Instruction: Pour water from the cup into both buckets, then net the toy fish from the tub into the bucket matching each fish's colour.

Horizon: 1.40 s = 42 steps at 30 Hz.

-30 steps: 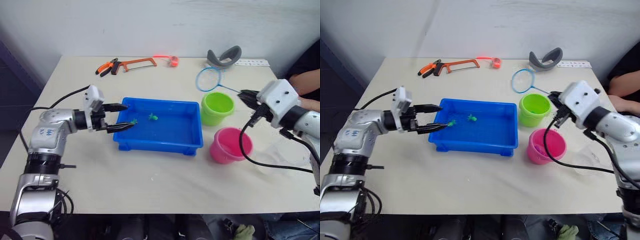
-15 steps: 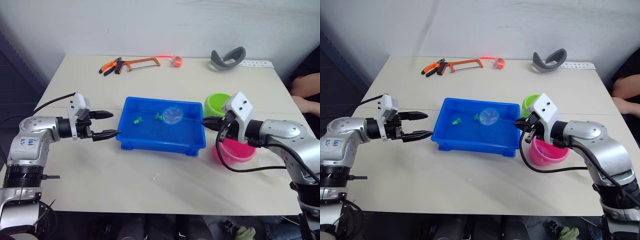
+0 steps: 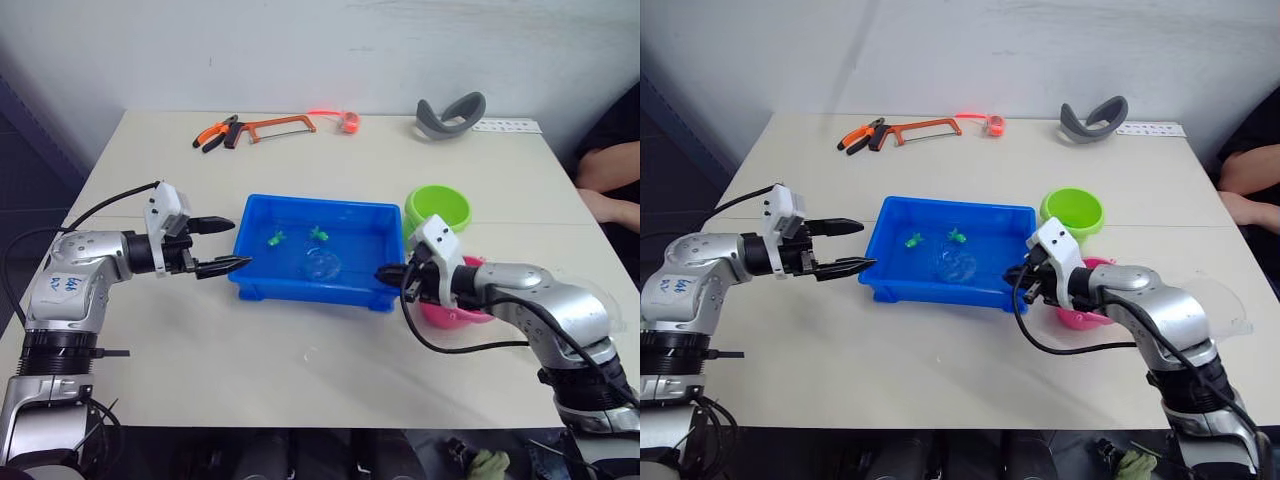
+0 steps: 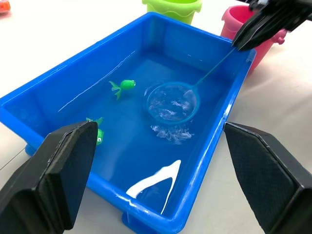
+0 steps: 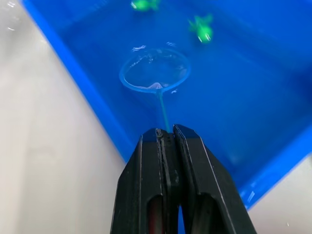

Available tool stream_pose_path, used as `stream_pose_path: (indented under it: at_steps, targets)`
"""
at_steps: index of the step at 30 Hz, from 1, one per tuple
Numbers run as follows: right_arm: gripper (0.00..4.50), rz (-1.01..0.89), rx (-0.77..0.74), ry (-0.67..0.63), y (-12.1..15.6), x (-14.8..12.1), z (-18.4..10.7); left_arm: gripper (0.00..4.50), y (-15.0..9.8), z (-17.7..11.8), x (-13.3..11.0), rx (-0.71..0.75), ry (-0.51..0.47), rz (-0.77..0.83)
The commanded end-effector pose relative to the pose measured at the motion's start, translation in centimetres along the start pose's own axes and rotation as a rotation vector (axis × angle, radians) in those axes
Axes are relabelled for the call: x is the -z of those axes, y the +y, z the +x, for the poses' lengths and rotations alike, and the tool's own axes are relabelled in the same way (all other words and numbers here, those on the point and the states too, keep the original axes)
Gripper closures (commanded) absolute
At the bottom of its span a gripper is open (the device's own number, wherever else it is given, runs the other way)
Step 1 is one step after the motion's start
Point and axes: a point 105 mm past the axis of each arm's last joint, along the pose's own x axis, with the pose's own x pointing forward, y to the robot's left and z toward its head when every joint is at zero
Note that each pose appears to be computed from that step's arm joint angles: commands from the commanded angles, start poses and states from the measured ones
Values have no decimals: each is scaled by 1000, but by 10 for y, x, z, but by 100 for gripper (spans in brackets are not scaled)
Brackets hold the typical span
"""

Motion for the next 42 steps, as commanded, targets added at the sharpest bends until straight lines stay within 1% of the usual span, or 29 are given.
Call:
stream_pose_path:
  at_steps: [1,5,10,17,23,28,32,37,42]
  targets:
    - [450,-12,58,-46,-13,-12,5,2,0,1,-17,1,-34,56]
    - [450,15,108,-73,-25,-16,11,2,0,4,-19,6,-42,59]
    - [450,45,105,-143,-26,-33,15,2,0,6,-20,7,-48,61]
    - [450,55,76,-211,-15,-44,0,2,-2,9,-19,15,-58,57]
    - [450,32,77,-216,-7,-42,-18,2,-6,21,-21,51,-88,48]
    - [450,-32,100,-256,2,-51,-42,2,-13,44,-33,123,-150,40]
    - [450,-97,197,-328,-3,-64,-72,2,-22,64,-45,196,-194,49]
    - [450,-144,336,-353,-16,-71,-104,2,-24,77,-49,238,-218,53]
    - [450,-191,496,-306,-39,-68,-138,2,-25,87,-52,271,-231,62]
